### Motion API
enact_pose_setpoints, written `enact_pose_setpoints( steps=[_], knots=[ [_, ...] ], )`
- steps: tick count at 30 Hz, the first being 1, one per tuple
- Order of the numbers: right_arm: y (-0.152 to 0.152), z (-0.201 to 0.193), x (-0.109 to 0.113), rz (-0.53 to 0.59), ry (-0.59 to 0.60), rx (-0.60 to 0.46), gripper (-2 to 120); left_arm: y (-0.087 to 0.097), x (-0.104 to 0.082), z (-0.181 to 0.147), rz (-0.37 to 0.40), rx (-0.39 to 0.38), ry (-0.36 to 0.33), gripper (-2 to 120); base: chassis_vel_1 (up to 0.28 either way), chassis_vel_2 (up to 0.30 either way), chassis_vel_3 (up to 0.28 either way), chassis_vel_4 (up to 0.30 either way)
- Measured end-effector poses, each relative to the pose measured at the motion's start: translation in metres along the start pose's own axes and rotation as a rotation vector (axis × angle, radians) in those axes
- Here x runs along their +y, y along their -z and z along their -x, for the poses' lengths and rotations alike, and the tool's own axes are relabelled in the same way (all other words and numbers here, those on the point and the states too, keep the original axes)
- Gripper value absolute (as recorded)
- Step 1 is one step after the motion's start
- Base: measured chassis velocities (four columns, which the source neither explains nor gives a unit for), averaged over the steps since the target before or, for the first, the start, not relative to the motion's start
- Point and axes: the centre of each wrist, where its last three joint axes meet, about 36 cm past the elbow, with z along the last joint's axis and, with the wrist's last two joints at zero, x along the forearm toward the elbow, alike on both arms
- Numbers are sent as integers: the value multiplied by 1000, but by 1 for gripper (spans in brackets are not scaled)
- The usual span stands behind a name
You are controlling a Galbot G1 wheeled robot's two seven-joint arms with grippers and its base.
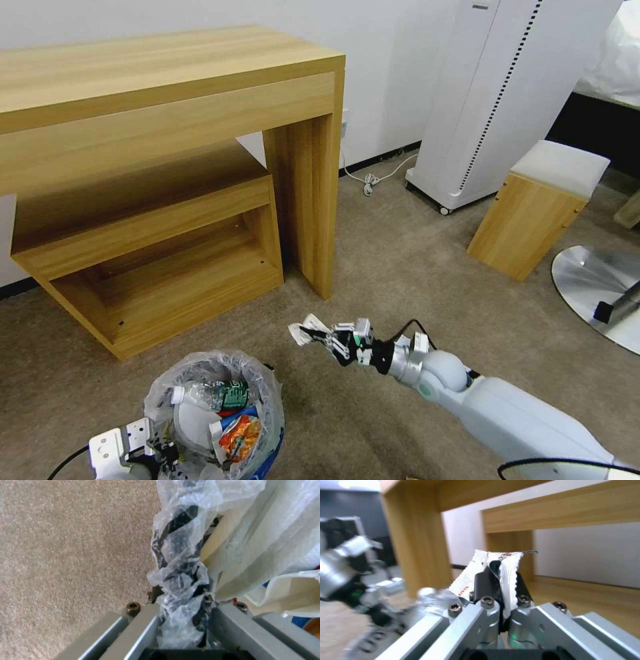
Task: Pick up the trash bin and place the garbage on the floor into it.
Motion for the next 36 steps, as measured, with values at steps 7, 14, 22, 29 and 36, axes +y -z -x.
enact_pose_setpoints(
  steps=[7,14,22,29,36],
  knots=[
    [-31,25,20,74,106,58,0,4,-1,-3,-6,-6,-5,0,0,0,0,0],
    [-57,42,33,96,149,109,0,13,1,-12,-12,-24,-11,0,0,0,0,0],
    [-68,57,42,83,104,134,0,16,-1,-10,-23,-38,-18,0,0,0,0,0],
    [-70,60,45,75,71,175,16,18,-1,-11,-25,-42,-24,0,0,0,0,0],
    [-65,56,40,66,67,192,41,19,0,-16,-24,-53,-22,0,0,0,0,0]
  ],
)
